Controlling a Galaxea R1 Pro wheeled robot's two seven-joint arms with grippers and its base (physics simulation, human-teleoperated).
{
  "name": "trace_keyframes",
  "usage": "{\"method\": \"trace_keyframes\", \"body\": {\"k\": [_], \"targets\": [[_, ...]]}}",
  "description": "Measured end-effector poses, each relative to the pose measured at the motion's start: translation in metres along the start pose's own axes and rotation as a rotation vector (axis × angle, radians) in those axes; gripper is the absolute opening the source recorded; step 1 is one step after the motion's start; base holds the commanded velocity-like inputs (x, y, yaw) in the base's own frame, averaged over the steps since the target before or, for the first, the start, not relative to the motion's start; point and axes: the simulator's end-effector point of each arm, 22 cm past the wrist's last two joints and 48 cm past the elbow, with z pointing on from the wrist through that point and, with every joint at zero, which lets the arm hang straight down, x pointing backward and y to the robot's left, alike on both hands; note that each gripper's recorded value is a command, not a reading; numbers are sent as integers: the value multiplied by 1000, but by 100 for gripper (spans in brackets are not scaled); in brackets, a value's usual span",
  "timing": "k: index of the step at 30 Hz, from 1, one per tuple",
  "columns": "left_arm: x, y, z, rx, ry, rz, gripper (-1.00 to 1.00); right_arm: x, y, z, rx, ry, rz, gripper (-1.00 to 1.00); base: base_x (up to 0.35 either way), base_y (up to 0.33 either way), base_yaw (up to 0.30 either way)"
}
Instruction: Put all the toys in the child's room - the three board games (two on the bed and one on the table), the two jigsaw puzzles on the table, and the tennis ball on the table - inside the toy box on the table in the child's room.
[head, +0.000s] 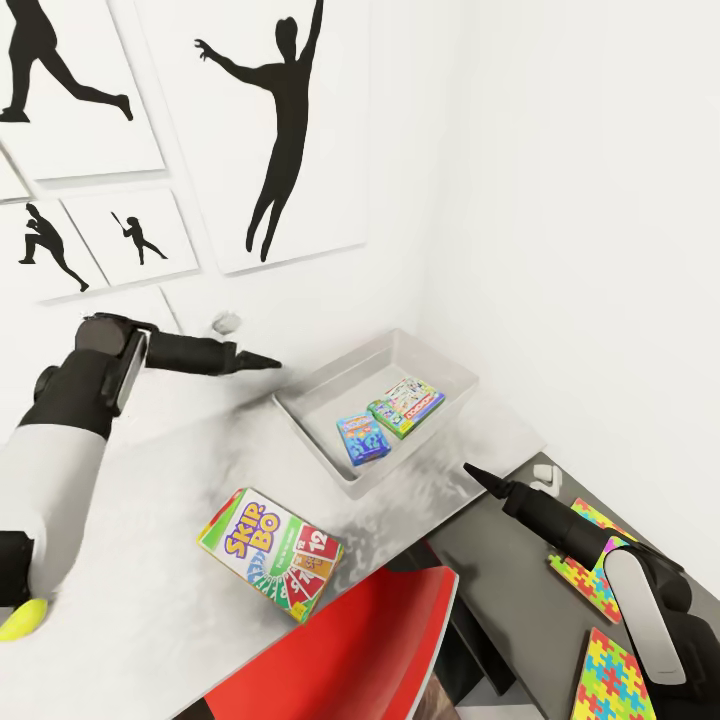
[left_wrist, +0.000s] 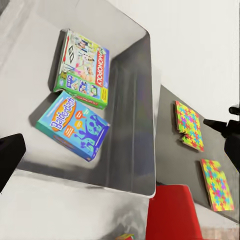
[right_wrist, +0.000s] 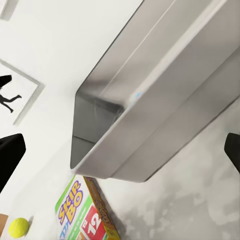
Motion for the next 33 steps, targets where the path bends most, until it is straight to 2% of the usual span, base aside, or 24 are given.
{"method": "trace_keyframes", "body": {"k": [2, 9, 11, 14, 15, 17, 18, 22, 28, 30, 33], "targets": [[-2, 2, -13, 15, -16, -8, 100, 0, 0, 0, 0, 0, 0, 100, 0, 0, 0], [-3, 19, -88, 44, -89, -49, 100, 0, 0, 0, 0, 0, 0, 100, 0, 0, 0], [5, 31, -108, 36, -110, -76, 100, 0, 0, 0, 0, 0, 0, 100, 0, 0, 0], [32, 57, -132, -2, -134, -147, 100, 0, 1, 0, -6, 0, 0, 100, 0, 0, 0], [47, 67, -141, -6, -157, -186, 100, 0, 4, 0, -17, 0, 0, 100, 0, 0, -4], [62, 74, -150, 1, -189, -229, 100, 0, 8, 0, -35, 0, 0, 100, 0, 0, -33], [77, 80, -158, 10, -222, -268, 100, 0, 12, 0, -56, 0, 0, 100, 0, 0, -74], [133, 94, -172, 26, -286, -378, 100, 1, 21, -2, -99, 0, 4, 100, 0, 0, -144], [217, 101, -176, 21, -296, -514, 100, 2, 24, -3, -116, 0, 10, 100, -26, 0, -187], [237, 100, -175, 16, -286, -534, 100, 1, 26, -3, -121, -1, 9, 100, -124, 0, -195], [252, 100, -175, 10, -279, -535, 100, 0, 31, -4, -138, -3, 8, 100, -100, 0, -197]]}}
